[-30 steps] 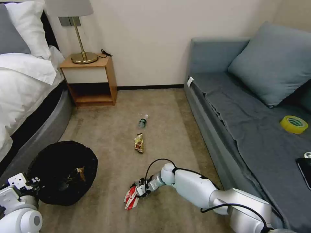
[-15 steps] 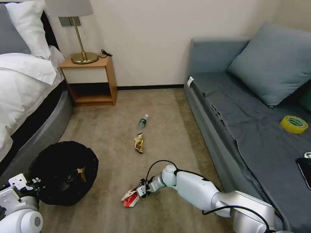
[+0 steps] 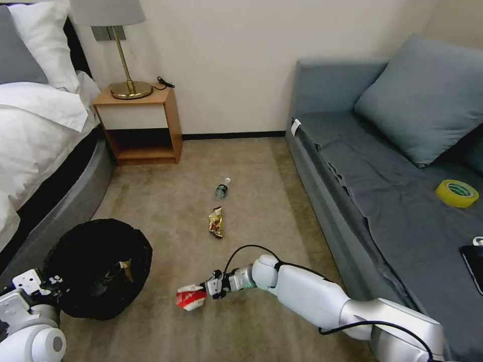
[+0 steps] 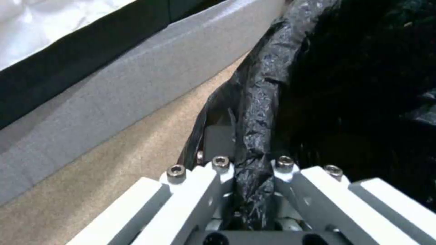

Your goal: Pick up the trash bin, then pick up the garbage on the floor and place it into the trash bin.

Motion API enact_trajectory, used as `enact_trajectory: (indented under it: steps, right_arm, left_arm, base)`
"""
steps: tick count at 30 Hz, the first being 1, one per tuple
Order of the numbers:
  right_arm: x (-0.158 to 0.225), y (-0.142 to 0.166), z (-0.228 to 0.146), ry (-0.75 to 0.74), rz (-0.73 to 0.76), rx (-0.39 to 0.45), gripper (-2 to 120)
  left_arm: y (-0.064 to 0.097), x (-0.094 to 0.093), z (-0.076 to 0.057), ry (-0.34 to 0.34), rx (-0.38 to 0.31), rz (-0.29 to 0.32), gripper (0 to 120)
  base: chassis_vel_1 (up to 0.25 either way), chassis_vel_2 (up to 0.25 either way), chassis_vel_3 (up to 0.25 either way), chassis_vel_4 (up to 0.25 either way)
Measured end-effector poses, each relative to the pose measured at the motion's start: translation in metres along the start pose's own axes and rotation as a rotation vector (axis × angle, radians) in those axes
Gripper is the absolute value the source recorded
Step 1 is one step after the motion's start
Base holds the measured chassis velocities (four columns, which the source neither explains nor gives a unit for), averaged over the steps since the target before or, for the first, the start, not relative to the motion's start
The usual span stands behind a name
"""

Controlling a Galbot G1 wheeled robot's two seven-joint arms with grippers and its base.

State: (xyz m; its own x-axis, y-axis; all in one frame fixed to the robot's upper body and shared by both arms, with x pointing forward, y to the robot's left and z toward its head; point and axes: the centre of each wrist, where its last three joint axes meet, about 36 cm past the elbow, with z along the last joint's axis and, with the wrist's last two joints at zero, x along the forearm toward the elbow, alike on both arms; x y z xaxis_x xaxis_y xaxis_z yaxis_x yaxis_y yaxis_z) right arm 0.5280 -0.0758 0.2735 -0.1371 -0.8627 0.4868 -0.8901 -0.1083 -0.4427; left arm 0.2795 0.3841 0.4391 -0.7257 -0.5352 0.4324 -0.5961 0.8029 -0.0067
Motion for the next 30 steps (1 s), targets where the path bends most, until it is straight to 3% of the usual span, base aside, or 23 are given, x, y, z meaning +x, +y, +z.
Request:
enact_trajectory:
  steps: [7, 13, 16, 21, 30]
  right_arm:
    - [0.03, -0.049, -0.024, -0.067, 0.183, -0.038, 0]
    - [0.04, -0.073, -0.09, -0.202, 0.321, -0.13, 0]
    - [0.023, -0.066, -0.138, -0.287, 0.35, -0.227, 0]
    - [-0.015, -0.042, -0.171, -0.316, 0.327, -0.302, 0]
    - [-0.066, -0.003, -0.175, -0.268, 0.31, -0.37, 0]
  left_arm:
    - [0.0, -0.001, 0.0, 0.003, -0.004, 0.001, 2]
    - [-0.003, -0.004, 0.003, 0.012, 0.0, 0.008, 2]
    - [-0.008, -0.005, 0.005, 0.016, 0.004, 0.019, 2]
    - [-0.013, -0.004, 0.006, 0.02, 0.012, 0.028, 2]
    - [-0.02, 0.001, 0.005, 0.02, 0.023, 0.041, 2]
  base:
    - [0.0, 0.0, 0.0, 0.0]
    - [0.0, 0.0, 0.0, 0.0]
    - [0.0, 0.0, 0.0, 0.0]
    - [0.0, 0.0, 0.0, 0.0]
    - [0.0, 0.0, 0.0, 0.0]
